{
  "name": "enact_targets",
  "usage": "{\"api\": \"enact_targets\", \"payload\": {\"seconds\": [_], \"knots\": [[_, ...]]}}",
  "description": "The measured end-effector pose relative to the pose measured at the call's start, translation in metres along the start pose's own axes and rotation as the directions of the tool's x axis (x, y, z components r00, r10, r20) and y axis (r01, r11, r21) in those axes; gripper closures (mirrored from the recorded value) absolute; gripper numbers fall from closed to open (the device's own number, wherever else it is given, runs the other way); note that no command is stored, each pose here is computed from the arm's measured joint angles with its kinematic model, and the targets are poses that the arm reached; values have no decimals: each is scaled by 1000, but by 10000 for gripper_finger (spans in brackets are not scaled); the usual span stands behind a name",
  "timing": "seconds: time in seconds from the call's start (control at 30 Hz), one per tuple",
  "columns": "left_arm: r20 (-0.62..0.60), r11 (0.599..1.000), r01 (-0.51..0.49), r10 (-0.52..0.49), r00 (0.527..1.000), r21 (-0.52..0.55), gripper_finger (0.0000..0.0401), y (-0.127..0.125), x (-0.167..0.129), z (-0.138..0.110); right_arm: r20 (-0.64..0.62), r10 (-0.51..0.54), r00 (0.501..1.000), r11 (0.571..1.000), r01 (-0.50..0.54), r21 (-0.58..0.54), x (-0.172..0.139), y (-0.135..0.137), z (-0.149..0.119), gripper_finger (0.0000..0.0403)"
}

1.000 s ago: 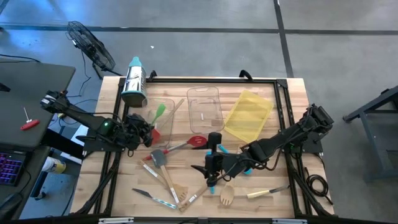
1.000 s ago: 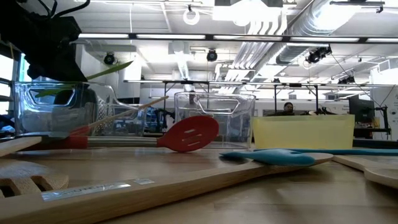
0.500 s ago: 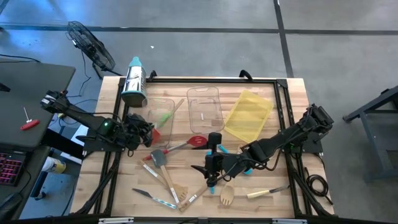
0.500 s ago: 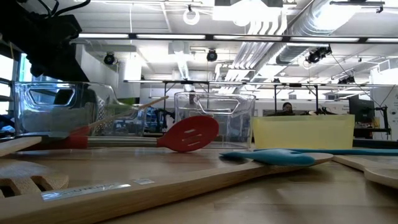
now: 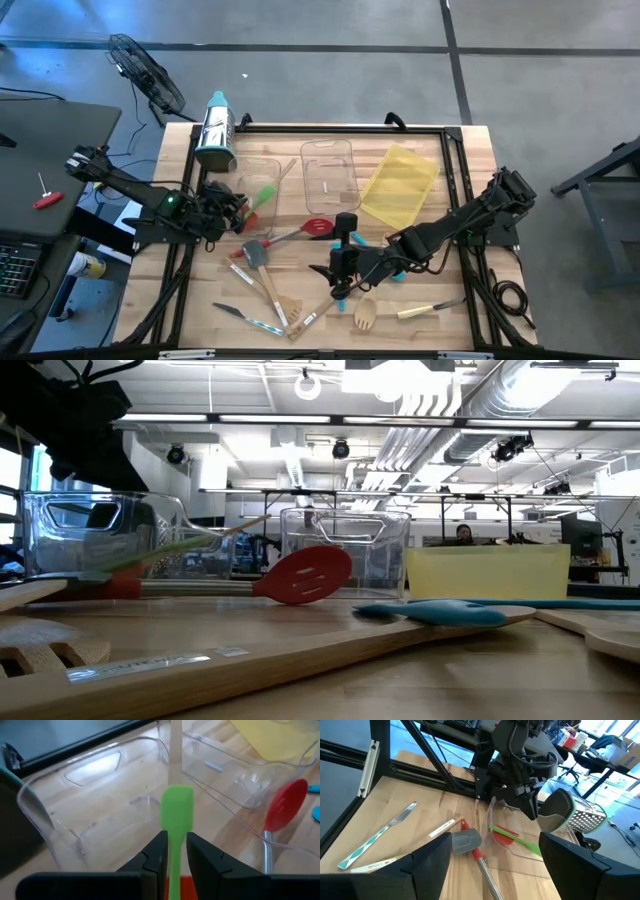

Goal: Pick & Place Kitchen Items
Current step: Put the yellow knife into the right transparent bin

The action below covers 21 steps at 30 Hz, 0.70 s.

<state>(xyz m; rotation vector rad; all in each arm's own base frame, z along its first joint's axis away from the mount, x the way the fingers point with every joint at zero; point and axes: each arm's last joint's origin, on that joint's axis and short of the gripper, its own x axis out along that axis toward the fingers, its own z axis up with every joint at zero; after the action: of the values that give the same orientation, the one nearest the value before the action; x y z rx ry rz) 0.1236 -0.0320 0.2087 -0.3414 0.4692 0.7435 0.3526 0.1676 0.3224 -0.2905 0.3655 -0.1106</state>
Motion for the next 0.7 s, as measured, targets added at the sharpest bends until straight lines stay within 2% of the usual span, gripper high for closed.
{"api": "enact_targets", "payload": {"seconds": [0.17, 0.37, 0.57, 0.7], "knots": [[43, 1000, -26, 26, 999, -1, 331, 1, 0, 1, -19, -1, 1000, 1000, 1, -23, -6, 5, -1, 110], [49, 1000, -25, 25, 999, -3, 331, 0, 0, 2, -73, 4, 997, 1000, -4, 3, -7, 7, -8, 110], [32, 998, 37, -39, 999, 56, 328, -6, 0, 4, -101, 4, 995, 1000, -2, 16, -8, 7, -11, 110], [50, 997, 66, -69, 996, 47, 300, -9, -1, 7, -101, 4, 995, 1000, -2, 17, -8, 7, -11, 110]]}}
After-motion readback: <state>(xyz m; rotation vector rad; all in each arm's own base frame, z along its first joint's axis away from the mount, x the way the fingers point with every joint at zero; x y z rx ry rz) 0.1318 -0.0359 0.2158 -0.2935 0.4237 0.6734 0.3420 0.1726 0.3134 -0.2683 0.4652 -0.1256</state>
